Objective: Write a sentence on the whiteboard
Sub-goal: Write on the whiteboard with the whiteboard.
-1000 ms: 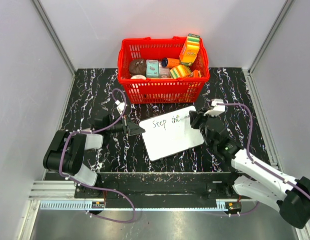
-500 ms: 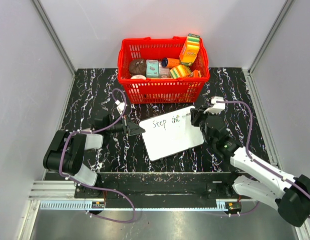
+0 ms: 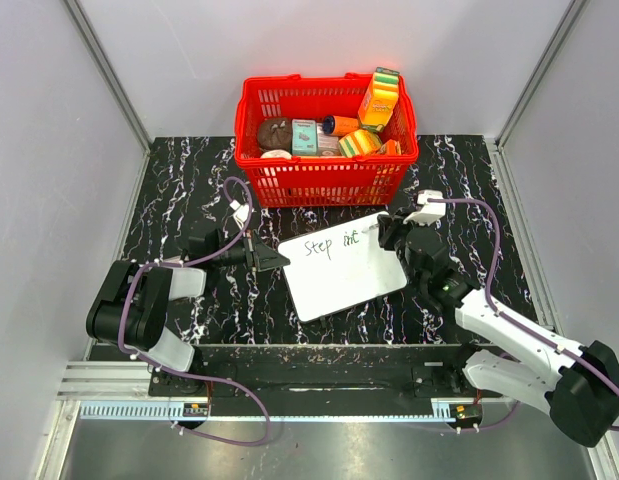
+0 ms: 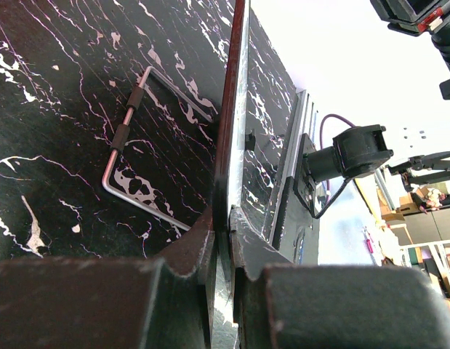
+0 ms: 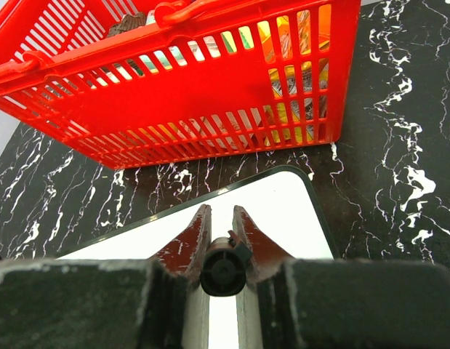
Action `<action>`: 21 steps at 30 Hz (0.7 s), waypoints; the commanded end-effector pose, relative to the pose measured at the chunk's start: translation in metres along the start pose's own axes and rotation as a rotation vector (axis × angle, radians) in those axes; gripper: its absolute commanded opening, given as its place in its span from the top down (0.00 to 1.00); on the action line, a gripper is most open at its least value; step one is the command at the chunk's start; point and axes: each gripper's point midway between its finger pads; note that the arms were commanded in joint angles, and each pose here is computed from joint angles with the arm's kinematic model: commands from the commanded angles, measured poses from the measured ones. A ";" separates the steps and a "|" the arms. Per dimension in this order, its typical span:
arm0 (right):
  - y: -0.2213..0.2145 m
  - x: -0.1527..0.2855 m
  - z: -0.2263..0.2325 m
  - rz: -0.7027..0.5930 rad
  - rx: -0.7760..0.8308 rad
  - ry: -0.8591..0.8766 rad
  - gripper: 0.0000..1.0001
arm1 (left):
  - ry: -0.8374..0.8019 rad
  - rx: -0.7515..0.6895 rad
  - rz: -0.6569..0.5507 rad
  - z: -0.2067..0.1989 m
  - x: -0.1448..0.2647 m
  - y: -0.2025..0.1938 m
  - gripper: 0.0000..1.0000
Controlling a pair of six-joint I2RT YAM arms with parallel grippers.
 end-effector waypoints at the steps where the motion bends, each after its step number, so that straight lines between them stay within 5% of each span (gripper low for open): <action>1: 0.019 -0.001 0.011 -0.044 -0.033 0.046 1.00 | -0.010 -0.094 0.000 0.002 -0.004 0.005 1.00; 21: -0.017 0.015 -0.005 0.044 -0.039 0.025 1.00 | -0.009 -0.092 0.001 0.002 -0.004 0.004 1.00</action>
Point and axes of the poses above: each gripper's point midway between its finger pads, its own x axis back along the fingers, its own z axis along the line the jaws close on, y = z × x, and after that the axes turned 10 degrees about x, right-handed
